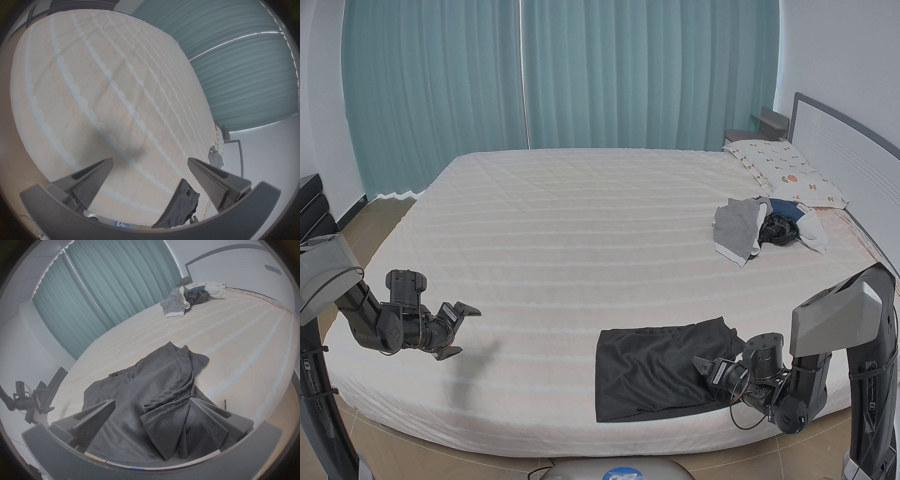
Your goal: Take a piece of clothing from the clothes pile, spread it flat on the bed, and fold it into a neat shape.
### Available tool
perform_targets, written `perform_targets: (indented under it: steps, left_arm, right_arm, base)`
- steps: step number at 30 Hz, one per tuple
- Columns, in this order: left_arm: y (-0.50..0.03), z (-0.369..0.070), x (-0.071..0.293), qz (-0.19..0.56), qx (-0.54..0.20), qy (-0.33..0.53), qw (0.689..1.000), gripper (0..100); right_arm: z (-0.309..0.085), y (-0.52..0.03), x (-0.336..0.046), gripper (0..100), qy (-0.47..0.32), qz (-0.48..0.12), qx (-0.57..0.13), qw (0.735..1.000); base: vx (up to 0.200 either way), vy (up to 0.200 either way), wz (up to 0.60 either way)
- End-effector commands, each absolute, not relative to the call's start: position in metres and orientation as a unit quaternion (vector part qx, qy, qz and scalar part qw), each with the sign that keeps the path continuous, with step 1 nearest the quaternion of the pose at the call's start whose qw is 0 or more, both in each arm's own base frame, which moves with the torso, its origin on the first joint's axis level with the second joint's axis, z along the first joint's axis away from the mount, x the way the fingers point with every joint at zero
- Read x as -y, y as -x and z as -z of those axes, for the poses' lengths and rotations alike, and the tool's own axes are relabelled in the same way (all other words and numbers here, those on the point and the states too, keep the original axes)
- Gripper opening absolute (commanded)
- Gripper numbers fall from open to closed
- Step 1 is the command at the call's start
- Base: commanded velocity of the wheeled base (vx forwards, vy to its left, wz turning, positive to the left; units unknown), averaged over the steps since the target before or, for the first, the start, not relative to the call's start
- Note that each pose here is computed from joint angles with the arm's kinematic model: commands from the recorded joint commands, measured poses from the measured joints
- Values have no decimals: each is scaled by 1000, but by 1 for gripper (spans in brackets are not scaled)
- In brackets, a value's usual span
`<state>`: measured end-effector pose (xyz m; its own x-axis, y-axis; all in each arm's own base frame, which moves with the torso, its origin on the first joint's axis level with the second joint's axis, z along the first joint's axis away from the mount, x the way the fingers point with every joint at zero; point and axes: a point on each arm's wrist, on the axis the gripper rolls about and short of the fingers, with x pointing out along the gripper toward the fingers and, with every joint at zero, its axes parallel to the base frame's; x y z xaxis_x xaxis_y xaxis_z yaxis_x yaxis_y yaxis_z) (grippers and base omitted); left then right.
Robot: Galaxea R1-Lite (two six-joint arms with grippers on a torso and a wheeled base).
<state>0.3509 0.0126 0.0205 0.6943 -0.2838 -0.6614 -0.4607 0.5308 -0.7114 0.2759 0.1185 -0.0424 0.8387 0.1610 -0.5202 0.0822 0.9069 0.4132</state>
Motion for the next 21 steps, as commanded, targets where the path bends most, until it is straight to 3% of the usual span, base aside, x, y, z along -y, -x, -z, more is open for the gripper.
perform_targets:
  steps: [1,3,4,21]
  left_arm:
    - [-351,-19,-13,-57,-388,481,784,100]
    - [-351,-19,-13,-57,-388,481,784,100]
    - [-351,-19,-13,-57,-388,481,784,100]
    - [-351,-19,-12,-58,-389,481,784,100]
  right_arm:
    - [53,-280,-121,100,-211,-20,-290,933]
    - [57,-279,-121,100,-200,-21,-297,934]
    - [58,-279,-120,0,-193,-20,-298,935]
    - [35,-242,-78,0,-182,0,-333,925]
  base:
    - [0,0,0]
    - [0,0,0]
    - [0,0,0]
    - [0,0,0]
